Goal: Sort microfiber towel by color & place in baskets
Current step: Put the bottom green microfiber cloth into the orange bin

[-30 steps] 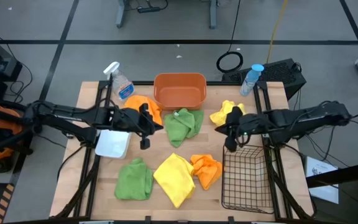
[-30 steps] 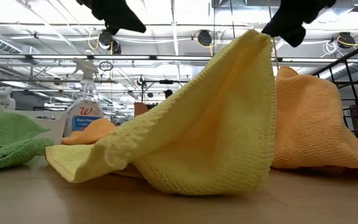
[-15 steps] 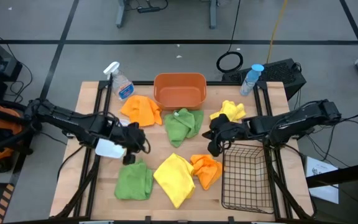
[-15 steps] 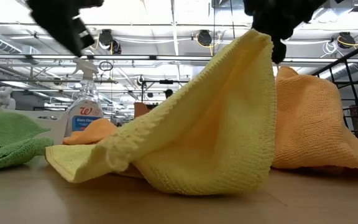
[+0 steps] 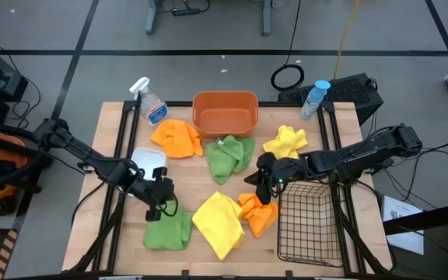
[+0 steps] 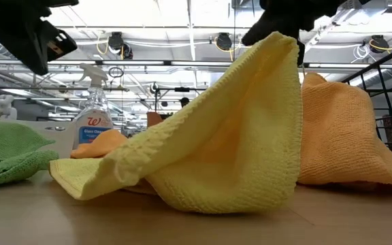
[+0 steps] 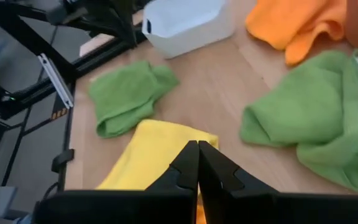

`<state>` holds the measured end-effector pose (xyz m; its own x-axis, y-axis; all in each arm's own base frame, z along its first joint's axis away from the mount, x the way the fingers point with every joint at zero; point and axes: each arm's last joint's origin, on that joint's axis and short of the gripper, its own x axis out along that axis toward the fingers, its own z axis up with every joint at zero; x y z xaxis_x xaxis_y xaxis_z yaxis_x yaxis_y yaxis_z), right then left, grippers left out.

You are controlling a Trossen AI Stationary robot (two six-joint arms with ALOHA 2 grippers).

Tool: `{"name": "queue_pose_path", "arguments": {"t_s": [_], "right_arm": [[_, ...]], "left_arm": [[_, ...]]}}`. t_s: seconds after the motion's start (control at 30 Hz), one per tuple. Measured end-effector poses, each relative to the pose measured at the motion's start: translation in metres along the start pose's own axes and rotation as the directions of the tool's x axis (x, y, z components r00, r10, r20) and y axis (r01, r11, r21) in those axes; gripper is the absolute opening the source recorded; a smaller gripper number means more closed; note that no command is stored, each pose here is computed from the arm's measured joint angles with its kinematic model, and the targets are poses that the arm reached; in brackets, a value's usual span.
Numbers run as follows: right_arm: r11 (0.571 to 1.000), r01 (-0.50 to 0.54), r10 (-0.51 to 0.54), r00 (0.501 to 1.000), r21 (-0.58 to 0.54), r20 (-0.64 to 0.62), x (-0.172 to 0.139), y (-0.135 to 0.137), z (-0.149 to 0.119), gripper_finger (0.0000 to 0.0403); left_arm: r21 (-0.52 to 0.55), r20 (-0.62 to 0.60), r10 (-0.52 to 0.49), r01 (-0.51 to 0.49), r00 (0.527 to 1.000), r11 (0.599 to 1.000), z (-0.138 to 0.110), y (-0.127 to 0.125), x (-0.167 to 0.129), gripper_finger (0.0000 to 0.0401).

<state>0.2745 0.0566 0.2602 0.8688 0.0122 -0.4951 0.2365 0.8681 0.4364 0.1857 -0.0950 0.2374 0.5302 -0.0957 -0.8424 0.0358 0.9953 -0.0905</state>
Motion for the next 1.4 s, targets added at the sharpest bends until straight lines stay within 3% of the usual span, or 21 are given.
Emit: {"name": "queue_pose_path", "arguments": {"t_s": [0.13,0.5,0.8,0.97,1.4], "right_arm": [[1.000,-0.011,0.011,1.000,-0.024,0.011,-0.001,0.004,-0.001,0.0000],[0.992,0.006,-0.003,1.000,-0.123,0.021,-0.001,0.005,-0.002,0.0000],[0.974,0.005,0.014,0.997,-0.226,0.081,-0.001,0.008,0.003,0.0000],[0.970,0.007,0.013,0.997,-0.243,0.079,-0.001,0.008,0.003,0.0000],[0.968,0.008,0.011,0.997,-0.251,0.076,-0.001,0.008,0.002,0.0000]], "left_arm": [[-0.005,0.034,0.004,-0.004,0.999,1.000,0.002,-0.001,0.001,0.0019],[-0.038,0.033,0.004,-0.003,0.999,0.999,0.002,-0.001,0.001,0.0140],[-0.058,0.027,0.027,-0.025,0.999,0.998,0.004,-0.002,0.010,0.0205],[-0.057,-0.014,0.058,-0.059,0.998,0.997,0.005,-0.002,0.024,0.0220],[-0.092,-0.160,-0.079,0.064,0.984,0.994,0.003,-0.015,0.063,0.0222]]}}
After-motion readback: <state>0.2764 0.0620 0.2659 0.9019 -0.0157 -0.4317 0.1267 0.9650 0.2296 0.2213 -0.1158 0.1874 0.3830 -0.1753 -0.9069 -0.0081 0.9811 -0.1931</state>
